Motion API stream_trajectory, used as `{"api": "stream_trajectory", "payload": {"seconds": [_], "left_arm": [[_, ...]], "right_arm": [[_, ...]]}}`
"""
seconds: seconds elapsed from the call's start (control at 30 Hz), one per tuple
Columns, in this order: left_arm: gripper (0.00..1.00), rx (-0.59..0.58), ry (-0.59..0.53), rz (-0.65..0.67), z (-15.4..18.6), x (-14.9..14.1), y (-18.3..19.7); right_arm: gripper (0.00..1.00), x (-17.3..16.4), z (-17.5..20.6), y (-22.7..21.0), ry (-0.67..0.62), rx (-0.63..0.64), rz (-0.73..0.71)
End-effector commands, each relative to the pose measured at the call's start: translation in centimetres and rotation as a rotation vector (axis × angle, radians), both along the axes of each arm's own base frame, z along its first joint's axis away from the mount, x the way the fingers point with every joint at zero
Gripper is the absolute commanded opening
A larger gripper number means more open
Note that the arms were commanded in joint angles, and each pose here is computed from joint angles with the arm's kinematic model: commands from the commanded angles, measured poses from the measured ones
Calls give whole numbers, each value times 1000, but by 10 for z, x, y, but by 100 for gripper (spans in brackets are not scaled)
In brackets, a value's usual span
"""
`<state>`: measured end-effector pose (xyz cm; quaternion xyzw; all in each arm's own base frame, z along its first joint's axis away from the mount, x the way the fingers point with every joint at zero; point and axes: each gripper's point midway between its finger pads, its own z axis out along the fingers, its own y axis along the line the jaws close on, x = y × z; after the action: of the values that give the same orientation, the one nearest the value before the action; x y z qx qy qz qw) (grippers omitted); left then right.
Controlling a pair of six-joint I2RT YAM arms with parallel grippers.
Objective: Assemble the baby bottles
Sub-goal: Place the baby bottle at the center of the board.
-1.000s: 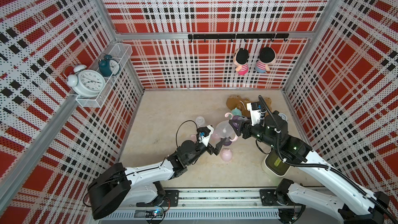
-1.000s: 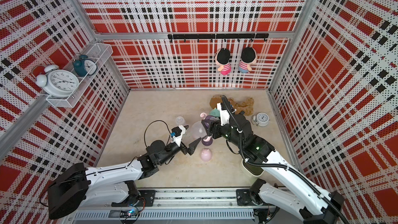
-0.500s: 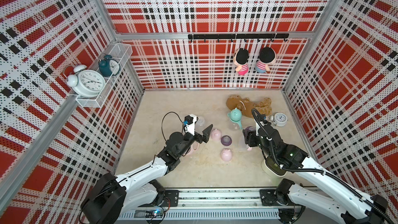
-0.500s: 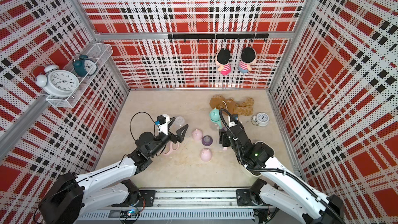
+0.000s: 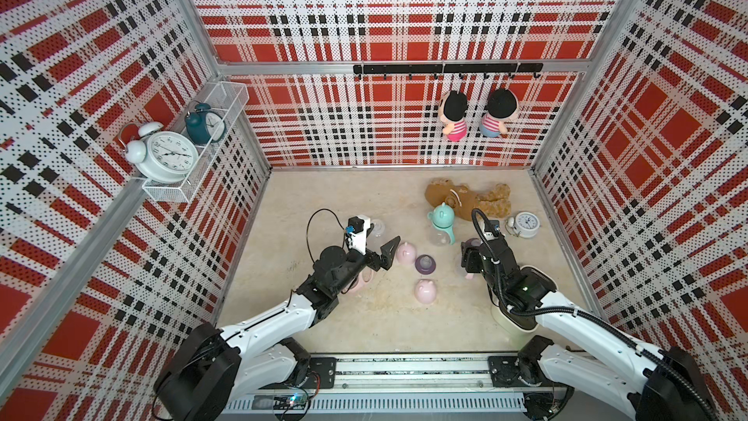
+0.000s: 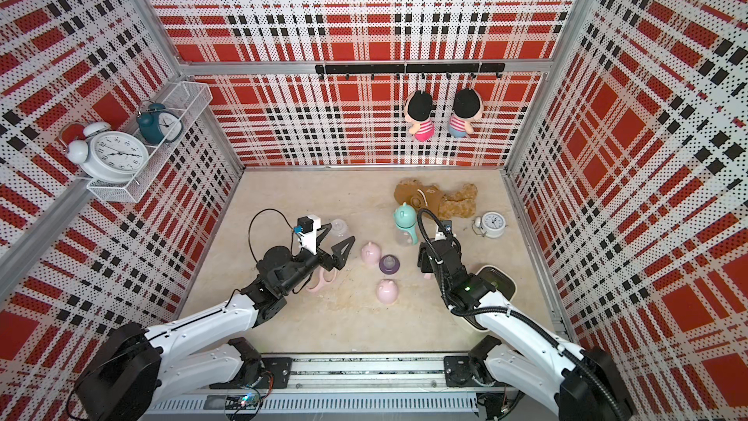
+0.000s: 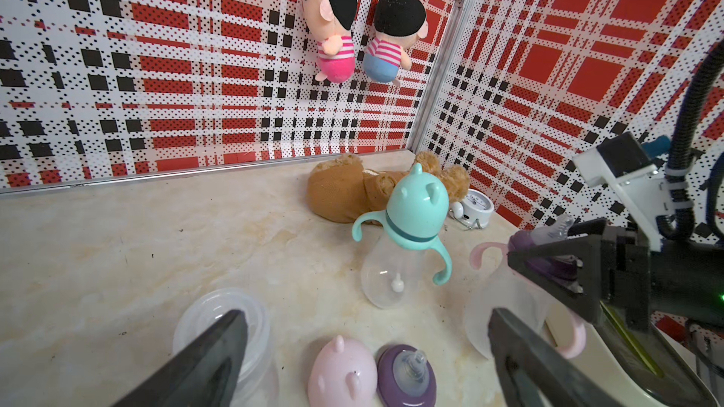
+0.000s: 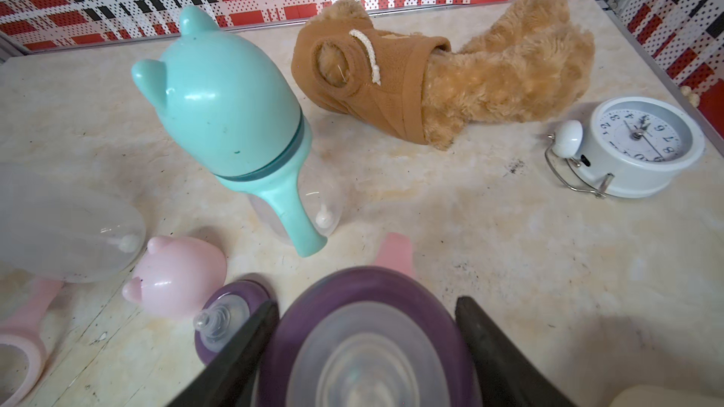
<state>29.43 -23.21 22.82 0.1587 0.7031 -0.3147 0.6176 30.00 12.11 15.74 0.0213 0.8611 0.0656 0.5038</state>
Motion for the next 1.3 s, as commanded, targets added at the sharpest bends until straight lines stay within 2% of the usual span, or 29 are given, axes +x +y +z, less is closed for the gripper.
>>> {"api": "stream_trajectory", "payload": {"seconds": [0.0, 0.2, 0.6, 0.7, 0.83, 0.97, 1.27], "left_arm": [[98, -16, -13, -7, 9, 3, -2], [98, -8, -9, -6, 6, 4, -3], [98, -9, -14, -12, 7, 4, -5], [98, -9, -18, -8, 8, 3, -3], [98, -7, -18, -6, 7, 3, -2], [98, -6, -17, -10, 7, 3, -4], [98, -7, -20, -6, 8, 4, -3]], "right_arm": [[56, 14, 21, 16, -92, 79, 40], [55, 11, 10, 31, -63, 104, 114], [58, 5, -13, 42, -11, -19, 160], [63, 1, -16, 47, -9, -53, 174], [78, -4, -17, 48, -4, -75, 173], [87, -6, -15, 45, -4, -71, 165], [94, -13, 10, 42, 6, -86, 187]]}}
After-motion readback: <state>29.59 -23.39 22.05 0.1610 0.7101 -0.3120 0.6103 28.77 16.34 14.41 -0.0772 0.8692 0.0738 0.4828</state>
